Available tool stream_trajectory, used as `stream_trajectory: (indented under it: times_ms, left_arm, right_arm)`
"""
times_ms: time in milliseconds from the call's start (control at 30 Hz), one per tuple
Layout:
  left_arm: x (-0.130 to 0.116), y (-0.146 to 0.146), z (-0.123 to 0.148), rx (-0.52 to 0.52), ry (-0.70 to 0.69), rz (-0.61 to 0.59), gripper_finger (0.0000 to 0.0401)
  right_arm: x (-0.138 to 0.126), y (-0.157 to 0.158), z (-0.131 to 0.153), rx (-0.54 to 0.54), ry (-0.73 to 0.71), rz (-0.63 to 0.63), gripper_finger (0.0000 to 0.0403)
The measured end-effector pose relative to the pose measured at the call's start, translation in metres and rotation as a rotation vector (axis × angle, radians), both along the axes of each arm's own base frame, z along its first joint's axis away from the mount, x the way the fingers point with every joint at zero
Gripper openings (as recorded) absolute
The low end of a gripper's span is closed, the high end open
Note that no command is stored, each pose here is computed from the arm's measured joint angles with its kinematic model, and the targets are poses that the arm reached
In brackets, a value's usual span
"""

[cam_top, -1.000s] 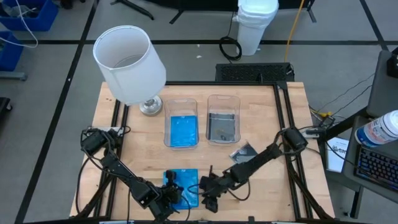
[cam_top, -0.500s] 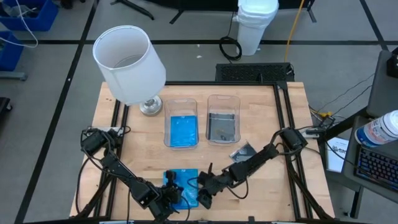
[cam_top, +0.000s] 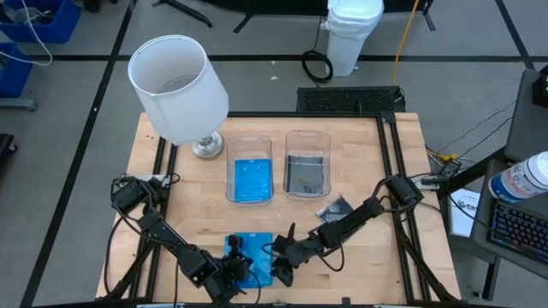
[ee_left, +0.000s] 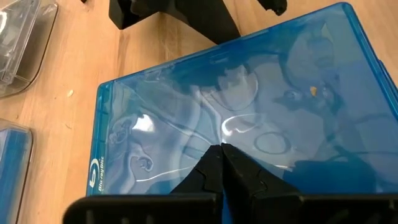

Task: Pick & place jewel cases by type
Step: Put the blue CD case into the left transparent bin

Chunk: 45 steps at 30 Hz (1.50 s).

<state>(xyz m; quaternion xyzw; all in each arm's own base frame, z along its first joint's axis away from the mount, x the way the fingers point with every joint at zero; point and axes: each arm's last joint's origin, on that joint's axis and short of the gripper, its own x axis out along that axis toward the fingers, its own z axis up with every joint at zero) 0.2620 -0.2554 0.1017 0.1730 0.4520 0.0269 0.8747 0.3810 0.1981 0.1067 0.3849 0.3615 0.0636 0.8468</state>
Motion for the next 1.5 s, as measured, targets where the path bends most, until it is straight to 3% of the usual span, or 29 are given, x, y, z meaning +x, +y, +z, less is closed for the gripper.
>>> stream_trajectory:
  times_ms: [167, 333, 567, 767, 967, 1200, 1500]
  left_arm:
    - [0.0, 0.0, 0.0, 0.001, -0.002, 0.001, 0.0019]
    - [0.0, -0.002, 0.001, 0.026, -0.013, -0.026, 0.0005]
    - [-0.005, -0.02, 0.036, 0.047, -0.058, -0.196, 0.0032]
    - [-0.022, -0.029, 0.072, -0.066, -0.08, -0.21, 0.0021]
    - [-0.038, -0.032, 0.068, -0.152, 0.022, -0.142, 0.0009]
    - [-0.038, -0.031, 0.051, -0.15, 0.078, -0.064, 0.0011]
    - [-0.039, -0.027, 0.048, -0.12, 0.105, -0.048, 0.0021]
  right_arm:
    - [0.0, 0.0, -0.001, -0.032, -0.017, 0.024, 0.0171]
    - [-0.001, -0.002, -0.004, -0.09, 0.001, 0.013, 0.0171]
    - [-0.004, -0.005, -0.008, -0.173, 0.039, 0.003, 0.0171]
    - [-0.009, 0.002, -0.009, -0.222, 0.024, 0.039, 0.0171]
    - [-0.012, 0.008, -0.009, -0.251, 0.008, 0.053, 0.0171]
    - [-0.017, 0.012, -0.007, -0.26, 0.029, 0.073, 0.0171]
    - [-0.036, 0.018, 0.012, -0.411, 0.062, 0.116, 0.0171]
